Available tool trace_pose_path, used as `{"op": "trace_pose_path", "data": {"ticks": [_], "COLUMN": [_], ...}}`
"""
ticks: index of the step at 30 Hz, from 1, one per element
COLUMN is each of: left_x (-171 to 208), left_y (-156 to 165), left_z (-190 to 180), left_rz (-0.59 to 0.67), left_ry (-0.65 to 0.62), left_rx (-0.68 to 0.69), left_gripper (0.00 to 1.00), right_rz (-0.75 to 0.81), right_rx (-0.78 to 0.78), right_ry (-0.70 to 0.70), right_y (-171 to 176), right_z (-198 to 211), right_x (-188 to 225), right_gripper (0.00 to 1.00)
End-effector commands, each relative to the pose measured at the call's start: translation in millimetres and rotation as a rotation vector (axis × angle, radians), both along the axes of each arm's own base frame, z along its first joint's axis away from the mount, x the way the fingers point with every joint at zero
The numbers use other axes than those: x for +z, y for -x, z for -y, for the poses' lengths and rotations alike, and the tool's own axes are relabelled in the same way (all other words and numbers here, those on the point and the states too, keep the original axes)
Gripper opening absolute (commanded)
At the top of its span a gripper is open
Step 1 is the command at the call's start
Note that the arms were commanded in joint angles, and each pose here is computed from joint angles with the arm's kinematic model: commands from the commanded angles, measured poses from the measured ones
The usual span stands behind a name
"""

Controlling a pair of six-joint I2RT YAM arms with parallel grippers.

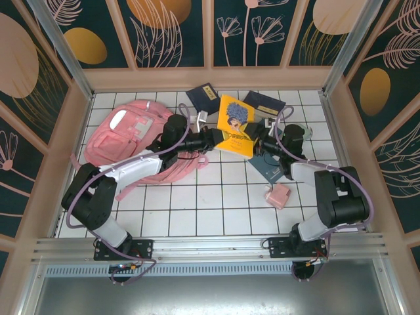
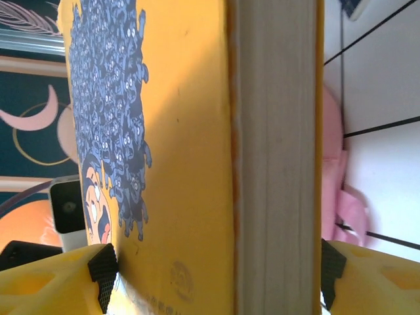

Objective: Pack books, pencil case, and school supplies into a backpack

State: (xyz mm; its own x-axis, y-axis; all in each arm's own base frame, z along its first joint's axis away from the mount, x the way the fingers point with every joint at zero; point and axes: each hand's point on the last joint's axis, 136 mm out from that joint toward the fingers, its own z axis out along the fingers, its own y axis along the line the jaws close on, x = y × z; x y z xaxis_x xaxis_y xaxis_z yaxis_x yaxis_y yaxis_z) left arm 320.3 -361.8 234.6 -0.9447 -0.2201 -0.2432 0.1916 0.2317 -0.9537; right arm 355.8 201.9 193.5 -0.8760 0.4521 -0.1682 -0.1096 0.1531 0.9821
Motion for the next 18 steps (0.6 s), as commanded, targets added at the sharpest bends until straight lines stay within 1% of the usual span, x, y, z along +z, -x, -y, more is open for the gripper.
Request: {"op": "trace_pose_path", "data": {"ticks": [1, 3, 4, 6, 7, 11, 12, 13, 14, 15, 16, 18], "left_x": [61, 57, 53, 46, 41, 30, 28, 25, 20, 13, 6, -10], "left_y": [7, 7, 7, 6, 5, 2, 2, 1, -1, -4, -8, -14], "left_z": [0, 1, 0, -1, -2, -8, -8, -9, -9, -12, -15, -23], "left_rz": [0.162, 0.156, 0.147, 0.133, 0.124, 0.109, 0.106, 0.103, 0.098, 0.087, 0.079, 0.062], "left_ry": [0.145, 0.135, 0.129, 0.115, 0.104, 0.080, 0.071, 0.056, 0.035, 0.000, -0.038, -0.128], "left_rx": [-0.045, -0.053, -0.054, -0.050, -0.047, -0.036, -0.038, -0.035, -0.033, -0.018, -0.002, 0.023], "left_gripper": [0.00, 0.00, 0.00, 0.00, 0.00, 0.00, 0.00, 0.00, 0.06, 0.23, 0.35, 0.44], "right_rz": [0.064, 0.074, 0.080, 0.091, 0.094, 0.084, 0.084, 0.085, 0.082, 0.080, 0.081, 0.080], "right_rx": [0.052, 0.055, 0.051, 0.044, 0.040, 0.015, 0.015, 0.013, 0.012, 0.007, 0.000, -0.014], "right_ry": [-0.085, -0.096, -0.097, -0.091, -0.086, -0.071, -0.068, -0.060, -0.048, -0.034, -0.019, 0.018], "right_y": [7, 8, 8, 8, 8, 7, 8, 8, 8, 8, 8, 7], "right_z": [-4, -4, -3, 0, 2, 12, 13, 13, 13, 14, 15, 16], "right_x": [23, 27, 29, 32, 32, 28, 28, 27, 26, 24, 23, 21], "right_gripper": [0.80, 0.76, 0.70, 0.52, 0.45, 0.04, 0.00, 0.00, 0.00, 0.00, 0.00, 0.00]}}
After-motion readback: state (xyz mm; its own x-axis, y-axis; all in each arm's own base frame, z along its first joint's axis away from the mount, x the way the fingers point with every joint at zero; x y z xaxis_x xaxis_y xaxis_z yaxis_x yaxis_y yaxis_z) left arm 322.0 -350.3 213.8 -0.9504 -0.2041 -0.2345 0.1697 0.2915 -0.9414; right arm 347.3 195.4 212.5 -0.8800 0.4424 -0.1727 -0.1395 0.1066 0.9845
